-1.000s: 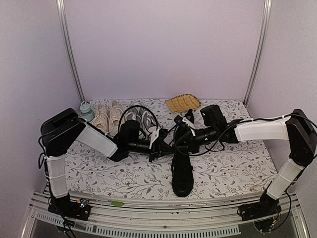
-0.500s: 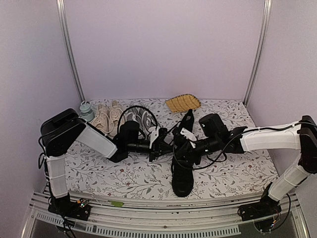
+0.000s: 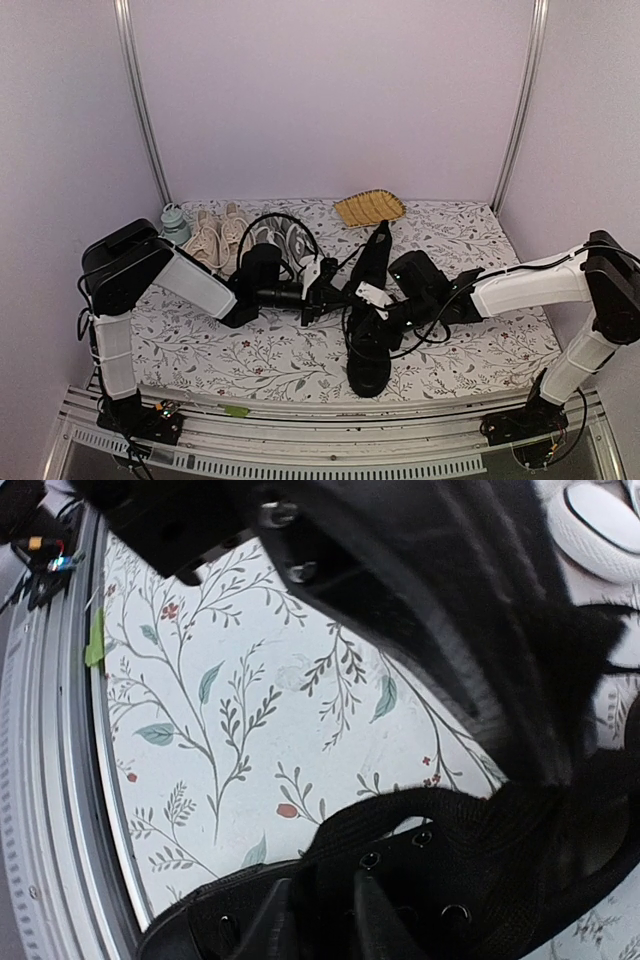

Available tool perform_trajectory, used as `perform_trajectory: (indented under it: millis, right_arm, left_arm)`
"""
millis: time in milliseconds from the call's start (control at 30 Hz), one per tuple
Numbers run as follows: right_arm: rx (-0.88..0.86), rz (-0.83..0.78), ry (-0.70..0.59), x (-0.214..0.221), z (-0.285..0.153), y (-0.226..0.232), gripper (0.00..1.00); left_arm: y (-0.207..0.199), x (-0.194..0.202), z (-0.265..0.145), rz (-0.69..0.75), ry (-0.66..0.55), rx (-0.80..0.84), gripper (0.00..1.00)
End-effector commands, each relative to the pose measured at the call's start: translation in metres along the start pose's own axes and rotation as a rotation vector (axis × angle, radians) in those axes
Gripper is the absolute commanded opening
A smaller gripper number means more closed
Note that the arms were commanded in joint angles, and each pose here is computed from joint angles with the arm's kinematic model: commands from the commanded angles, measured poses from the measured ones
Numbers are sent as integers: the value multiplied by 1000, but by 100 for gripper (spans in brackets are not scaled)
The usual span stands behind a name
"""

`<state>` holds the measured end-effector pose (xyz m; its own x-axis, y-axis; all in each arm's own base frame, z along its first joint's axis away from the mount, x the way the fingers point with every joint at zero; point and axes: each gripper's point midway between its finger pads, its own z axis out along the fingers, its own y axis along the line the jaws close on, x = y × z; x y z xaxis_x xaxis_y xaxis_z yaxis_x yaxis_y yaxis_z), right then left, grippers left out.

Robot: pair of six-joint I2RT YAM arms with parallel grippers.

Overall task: Tie the shoes
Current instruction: Pass from the right arm to the left, then pick up the half-tied shoelace from the shoe.

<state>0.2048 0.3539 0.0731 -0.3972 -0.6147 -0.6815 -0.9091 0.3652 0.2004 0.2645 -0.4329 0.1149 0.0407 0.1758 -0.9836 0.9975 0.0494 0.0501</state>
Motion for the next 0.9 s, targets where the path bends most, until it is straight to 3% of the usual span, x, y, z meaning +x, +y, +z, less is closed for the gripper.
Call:
perform_trajectory:
  millis: [0, 67, 600, 867]
  right_arm:
    - [52, -13, -26, -11, -7, -5, 5]
    - [61, -7, -42, -14, -15, -4, 1]
    - [87, 441, 130, 41, -59, -31, 0]
    - [10, 506, 168, 57, -52, -23, 1]
  left_arm:
    - [-2, 1, -1, 23, 1, -3, 0]
    - [-3, 3, -1, 32, 7, -2, 0]
    - [-18, 11, 0, 125, 36, 28, 0]
    - [-24, 13, 0, 145, 41, 39, 0]
